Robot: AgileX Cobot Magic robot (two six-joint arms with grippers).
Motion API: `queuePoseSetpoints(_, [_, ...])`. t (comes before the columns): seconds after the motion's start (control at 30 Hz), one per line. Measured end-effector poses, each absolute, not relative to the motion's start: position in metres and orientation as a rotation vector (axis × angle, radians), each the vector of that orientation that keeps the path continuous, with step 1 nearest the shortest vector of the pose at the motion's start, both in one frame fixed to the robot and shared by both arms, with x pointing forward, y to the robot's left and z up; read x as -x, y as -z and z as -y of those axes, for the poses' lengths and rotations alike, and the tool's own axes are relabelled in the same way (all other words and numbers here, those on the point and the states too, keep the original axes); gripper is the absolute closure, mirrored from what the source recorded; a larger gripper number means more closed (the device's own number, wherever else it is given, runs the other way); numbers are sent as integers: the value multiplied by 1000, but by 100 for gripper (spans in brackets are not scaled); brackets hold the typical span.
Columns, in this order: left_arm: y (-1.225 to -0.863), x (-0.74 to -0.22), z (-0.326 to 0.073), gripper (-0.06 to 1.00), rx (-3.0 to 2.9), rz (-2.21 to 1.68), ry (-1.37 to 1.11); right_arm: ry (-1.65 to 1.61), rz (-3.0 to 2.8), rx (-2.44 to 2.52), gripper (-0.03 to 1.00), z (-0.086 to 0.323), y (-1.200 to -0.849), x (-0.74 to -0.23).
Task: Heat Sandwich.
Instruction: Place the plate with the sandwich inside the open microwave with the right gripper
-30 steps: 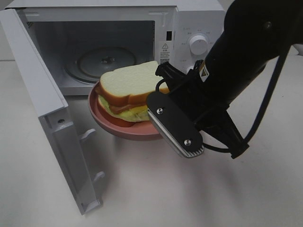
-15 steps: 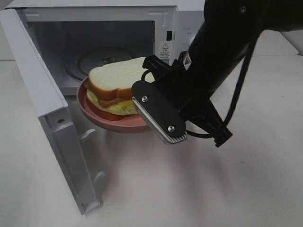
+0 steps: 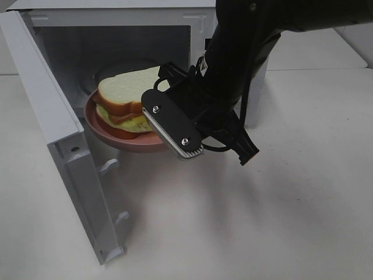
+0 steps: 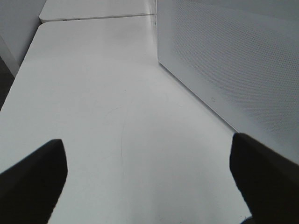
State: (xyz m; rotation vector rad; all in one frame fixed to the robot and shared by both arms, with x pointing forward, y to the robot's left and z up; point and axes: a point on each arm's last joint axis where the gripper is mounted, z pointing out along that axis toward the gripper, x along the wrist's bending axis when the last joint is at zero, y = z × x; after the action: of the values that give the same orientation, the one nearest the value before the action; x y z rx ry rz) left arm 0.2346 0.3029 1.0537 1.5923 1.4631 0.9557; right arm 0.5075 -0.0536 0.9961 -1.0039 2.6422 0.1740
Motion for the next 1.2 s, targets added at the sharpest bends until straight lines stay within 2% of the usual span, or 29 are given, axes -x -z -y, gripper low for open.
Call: queuePoseSetpoints(1.2, [-1054, -235, -303, 5, -1592, -1463, -956, -171, -2684, 918, 91, 9, -981, -576])
